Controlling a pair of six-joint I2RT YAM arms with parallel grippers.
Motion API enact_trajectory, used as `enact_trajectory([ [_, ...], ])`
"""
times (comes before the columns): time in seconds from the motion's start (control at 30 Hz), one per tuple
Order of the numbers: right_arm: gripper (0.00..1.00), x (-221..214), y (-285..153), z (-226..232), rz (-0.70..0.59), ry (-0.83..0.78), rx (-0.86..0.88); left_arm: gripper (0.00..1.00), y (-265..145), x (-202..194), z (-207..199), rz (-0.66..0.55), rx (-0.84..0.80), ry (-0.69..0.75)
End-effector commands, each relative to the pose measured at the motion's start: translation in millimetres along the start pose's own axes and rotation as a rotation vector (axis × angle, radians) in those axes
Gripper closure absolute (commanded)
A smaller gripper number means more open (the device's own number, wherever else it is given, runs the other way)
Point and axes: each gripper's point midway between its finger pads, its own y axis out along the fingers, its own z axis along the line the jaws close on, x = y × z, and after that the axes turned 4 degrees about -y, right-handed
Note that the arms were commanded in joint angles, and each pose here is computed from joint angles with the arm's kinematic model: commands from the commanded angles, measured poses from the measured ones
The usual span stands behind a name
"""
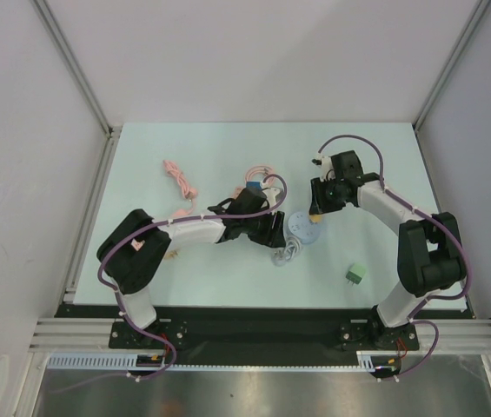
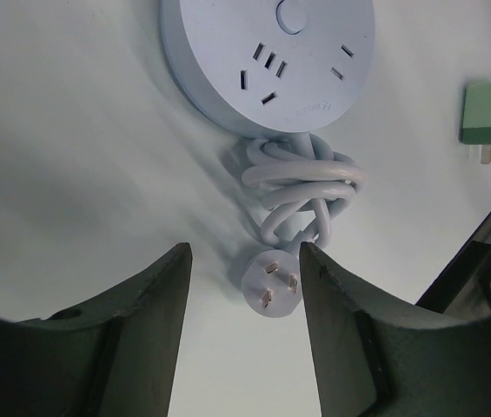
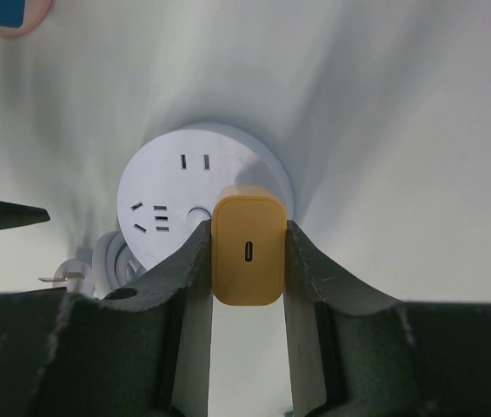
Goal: Insert the plug
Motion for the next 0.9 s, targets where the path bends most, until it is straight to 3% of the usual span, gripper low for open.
enact_trajectory([
  [0.0, 1.00, -1, 4, 2, 0.003, -0.015, 0.012, 0.42, -2, 11, -1, -0.039, -0.005, -0.001],
  [0.63, 1.00, -18, 14, 6, 0.056, -0.057, -0.027, 0.42, -5, 13, -3, -0.049, -0.011, -0.023],
  [0.87, 1.00, -51, 25, 9, 0.131, -0.010, -0.101, 0.41, -72, 51, -28, -0.212, -0.026, -0.016],
])
